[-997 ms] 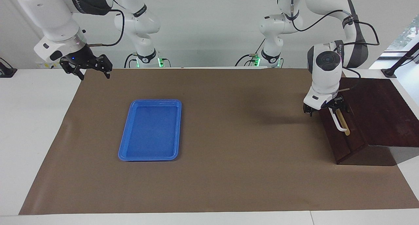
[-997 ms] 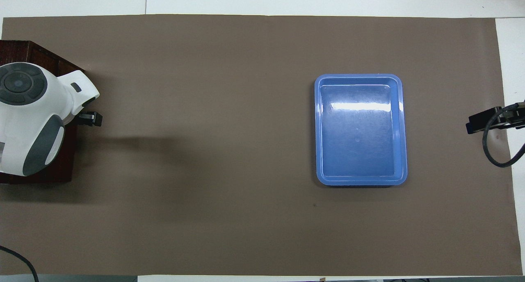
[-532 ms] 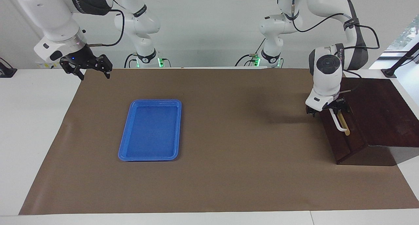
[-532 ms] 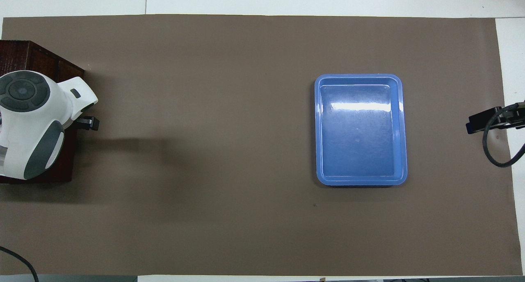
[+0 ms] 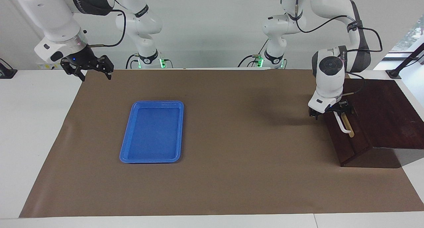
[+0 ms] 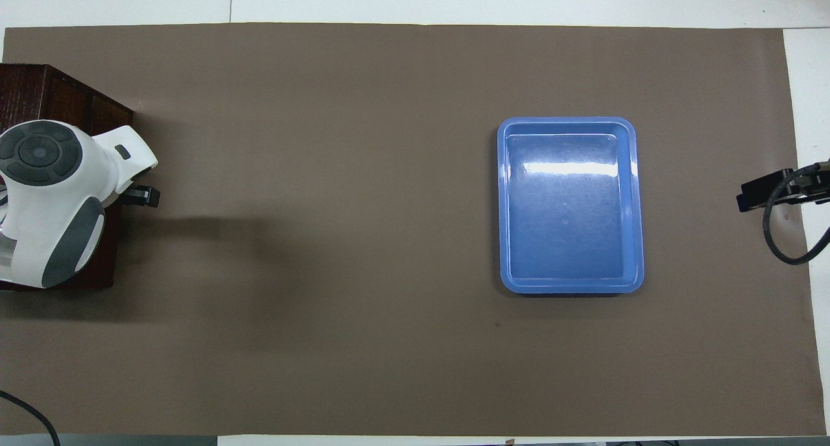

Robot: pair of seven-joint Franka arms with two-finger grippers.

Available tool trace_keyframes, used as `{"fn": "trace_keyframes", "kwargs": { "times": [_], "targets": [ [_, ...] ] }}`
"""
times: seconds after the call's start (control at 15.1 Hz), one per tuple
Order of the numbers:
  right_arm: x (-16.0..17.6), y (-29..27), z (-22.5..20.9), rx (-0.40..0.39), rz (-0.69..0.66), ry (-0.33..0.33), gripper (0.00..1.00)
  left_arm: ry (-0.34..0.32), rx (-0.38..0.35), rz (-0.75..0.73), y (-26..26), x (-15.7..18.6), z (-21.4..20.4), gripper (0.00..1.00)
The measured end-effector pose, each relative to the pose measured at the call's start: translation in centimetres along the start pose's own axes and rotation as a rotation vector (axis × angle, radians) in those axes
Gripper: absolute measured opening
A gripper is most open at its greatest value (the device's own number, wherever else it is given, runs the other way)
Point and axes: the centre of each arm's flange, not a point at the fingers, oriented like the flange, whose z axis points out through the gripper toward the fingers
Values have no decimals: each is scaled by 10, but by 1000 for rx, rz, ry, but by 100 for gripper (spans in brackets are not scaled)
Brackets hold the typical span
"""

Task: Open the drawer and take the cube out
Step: 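Pull the drawer open toward the robot with the left gripper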

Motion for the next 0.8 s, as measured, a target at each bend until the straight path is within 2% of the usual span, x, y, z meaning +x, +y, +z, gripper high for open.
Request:
{"fn": "trace_keyframes", "kwargs": {
  "times": [0.47, 0.8],
  "targets": [
    [0, 0, 0, 0, 0, 0, 100, 20, -1, 22, 11, 2, -4, 100],
    [0, 0, 0, 0, 0, 0, 100, 55, -5, 101, 60, 7, -26, 100]
  ]
}}
